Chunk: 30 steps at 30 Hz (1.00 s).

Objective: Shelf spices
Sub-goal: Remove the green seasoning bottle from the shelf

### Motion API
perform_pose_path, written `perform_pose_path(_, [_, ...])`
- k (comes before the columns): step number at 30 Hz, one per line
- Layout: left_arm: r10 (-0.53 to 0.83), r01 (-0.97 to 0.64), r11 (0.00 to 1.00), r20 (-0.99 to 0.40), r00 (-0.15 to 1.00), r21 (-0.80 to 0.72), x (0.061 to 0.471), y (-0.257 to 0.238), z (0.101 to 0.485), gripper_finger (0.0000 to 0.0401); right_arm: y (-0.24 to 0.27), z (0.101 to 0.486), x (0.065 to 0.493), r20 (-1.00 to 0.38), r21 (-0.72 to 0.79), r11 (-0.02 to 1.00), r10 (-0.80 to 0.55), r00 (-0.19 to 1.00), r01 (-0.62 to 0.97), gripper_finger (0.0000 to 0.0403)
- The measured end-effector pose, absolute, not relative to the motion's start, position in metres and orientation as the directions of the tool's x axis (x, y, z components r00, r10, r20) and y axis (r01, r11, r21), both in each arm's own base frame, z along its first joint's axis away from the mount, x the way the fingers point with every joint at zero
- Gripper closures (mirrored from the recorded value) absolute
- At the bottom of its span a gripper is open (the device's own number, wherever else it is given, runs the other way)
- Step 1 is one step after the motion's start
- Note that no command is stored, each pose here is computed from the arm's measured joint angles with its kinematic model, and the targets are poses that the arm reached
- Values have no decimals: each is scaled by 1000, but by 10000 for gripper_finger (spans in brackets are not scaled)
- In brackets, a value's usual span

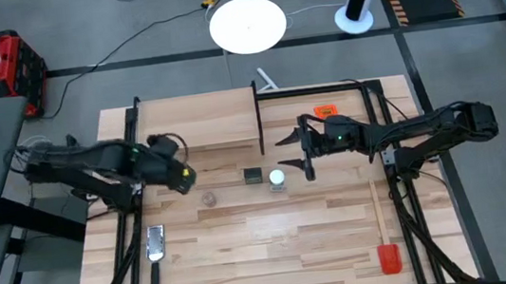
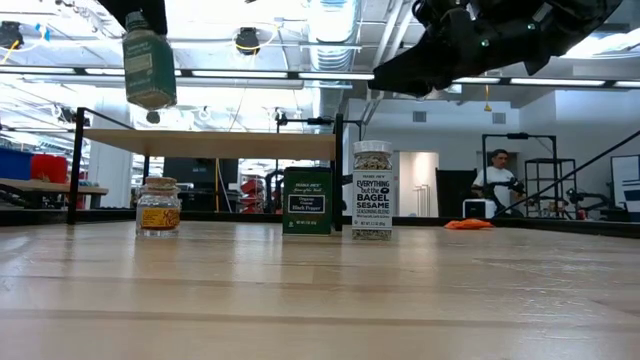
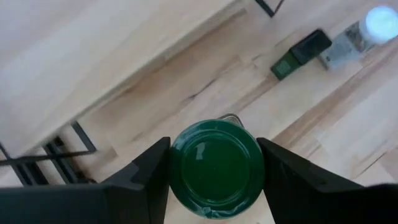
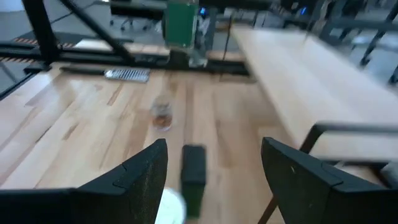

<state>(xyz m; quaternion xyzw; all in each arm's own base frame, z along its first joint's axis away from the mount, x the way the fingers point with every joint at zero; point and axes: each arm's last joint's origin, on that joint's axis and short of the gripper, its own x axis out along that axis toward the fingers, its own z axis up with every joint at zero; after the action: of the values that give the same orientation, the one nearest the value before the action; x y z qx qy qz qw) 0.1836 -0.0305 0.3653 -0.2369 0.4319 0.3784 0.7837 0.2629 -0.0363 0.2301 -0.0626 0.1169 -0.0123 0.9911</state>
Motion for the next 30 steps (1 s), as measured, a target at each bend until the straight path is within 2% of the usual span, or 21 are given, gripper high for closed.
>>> perform_pose_path(4, [393,-803,596,-873,287,5,200,-48,351,218,-27,224,262,-292,-80,996,0,956,-25,143])
perform_pose_path(9, [459,-824,550,-873,162,136,213,-60,331,218,-15,223,263,-298,-57,996,43,954,-62,143])
perform_pose_path(18, [500,-851,516,-841,206,98,203,-69,327,218,-14,220,262,-335,4,999,43,941,-44,143])
perform_pose_path(23, [495,-860,492,-857,145,139,185,-69,298,218,-16,222,260,-333,5,999,33,942,-33,143])
perform_pose_path(30, [459,-872,488,-862,217,41,165,-64,263,218,-16,225,257,-334,5,999,34,942,-34,143])
